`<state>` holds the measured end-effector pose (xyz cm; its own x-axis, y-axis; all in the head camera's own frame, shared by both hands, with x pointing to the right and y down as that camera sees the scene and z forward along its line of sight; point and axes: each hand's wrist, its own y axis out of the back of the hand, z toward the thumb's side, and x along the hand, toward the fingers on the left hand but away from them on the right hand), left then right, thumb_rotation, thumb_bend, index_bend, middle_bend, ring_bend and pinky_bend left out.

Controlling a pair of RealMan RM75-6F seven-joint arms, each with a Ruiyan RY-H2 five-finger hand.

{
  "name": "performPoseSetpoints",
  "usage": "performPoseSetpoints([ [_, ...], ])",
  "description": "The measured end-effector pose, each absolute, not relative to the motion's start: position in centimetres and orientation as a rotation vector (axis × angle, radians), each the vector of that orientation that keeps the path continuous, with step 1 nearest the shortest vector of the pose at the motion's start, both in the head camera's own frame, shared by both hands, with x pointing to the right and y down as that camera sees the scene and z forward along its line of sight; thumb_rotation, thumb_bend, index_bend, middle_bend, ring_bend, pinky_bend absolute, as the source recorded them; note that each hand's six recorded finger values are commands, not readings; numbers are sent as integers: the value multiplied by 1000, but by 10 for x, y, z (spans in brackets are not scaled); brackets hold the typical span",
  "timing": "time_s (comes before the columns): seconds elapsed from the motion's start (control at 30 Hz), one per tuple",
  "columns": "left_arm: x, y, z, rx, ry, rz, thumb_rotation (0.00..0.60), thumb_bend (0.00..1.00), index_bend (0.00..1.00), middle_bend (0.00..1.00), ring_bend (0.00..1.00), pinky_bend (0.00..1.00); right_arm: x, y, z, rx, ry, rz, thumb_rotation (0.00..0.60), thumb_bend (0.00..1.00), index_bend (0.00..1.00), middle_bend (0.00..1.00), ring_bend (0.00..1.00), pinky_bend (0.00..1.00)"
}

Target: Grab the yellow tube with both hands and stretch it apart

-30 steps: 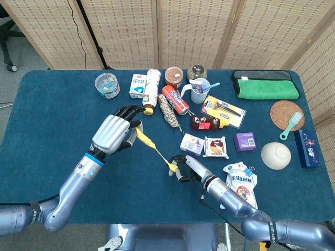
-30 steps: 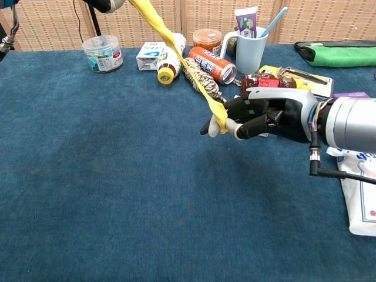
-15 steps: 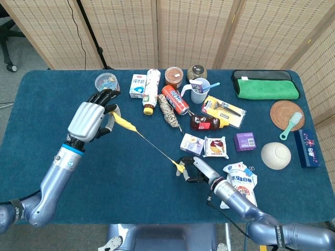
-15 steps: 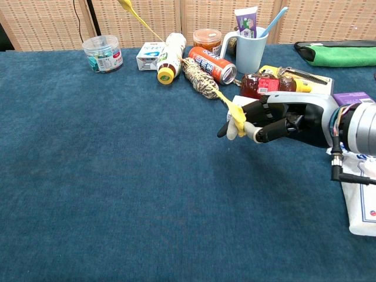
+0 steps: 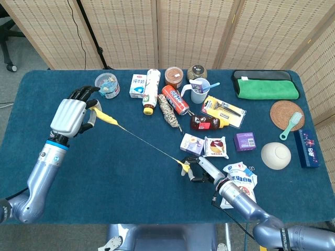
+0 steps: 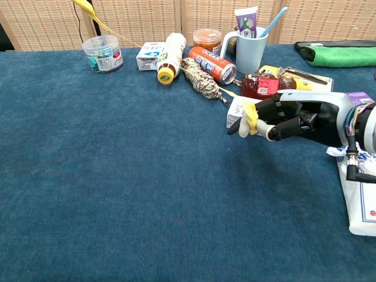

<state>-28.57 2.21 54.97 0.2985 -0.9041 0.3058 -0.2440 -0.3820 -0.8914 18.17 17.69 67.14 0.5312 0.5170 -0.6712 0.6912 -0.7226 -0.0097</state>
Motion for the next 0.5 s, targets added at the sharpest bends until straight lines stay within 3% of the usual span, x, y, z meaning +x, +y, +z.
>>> performPoseSetpoints([
  [0.5,-322,13,557,-1666,998,-1201,600,639,694,191,108,150,195,174,669,2499,1054,-979,600,706,650,300,128,0],
])
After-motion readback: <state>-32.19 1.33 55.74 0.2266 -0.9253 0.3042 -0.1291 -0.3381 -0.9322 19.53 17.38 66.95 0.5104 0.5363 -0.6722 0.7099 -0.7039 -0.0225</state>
